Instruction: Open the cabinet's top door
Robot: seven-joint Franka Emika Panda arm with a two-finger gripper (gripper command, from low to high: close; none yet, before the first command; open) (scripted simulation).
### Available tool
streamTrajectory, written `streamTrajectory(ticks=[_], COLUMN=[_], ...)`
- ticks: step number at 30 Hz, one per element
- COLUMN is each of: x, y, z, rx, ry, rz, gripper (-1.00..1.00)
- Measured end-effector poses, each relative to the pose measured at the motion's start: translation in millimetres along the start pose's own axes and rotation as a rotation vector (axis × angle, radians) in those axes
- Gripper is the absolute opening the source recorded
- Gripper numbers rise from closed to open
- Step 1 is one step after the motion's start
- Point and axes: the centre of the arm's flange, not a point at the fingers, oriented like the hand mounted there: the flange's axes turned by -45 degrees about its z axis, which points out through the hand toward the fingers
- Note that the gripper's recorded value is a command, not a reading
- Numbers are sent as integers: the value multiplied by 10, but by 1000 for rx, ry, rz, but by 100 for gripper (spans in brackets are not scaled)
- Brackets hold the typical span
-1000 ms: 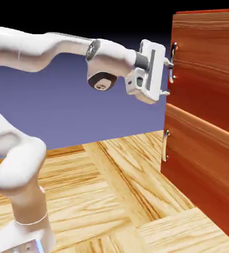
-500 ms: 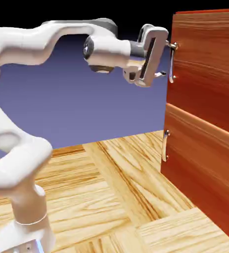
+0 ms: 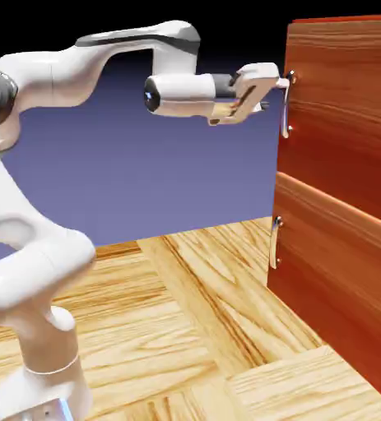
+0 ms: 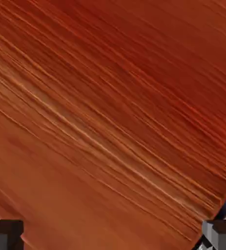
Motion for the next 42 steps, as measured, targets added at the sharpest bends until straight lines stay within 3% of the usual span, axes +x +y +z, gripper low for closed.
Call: streamTrajectory(ticks=[10, 17, 18, 42], x=[3, -15, -15, 239], y=[697, 703, 702, 282], z=[313, 801, 813, -270], rx=[-19, -19, -19, -240], ry=[-33, -33, -33, -89], rz=[490, 489, 490, 483], gripper=[100, 100, -100, -100])
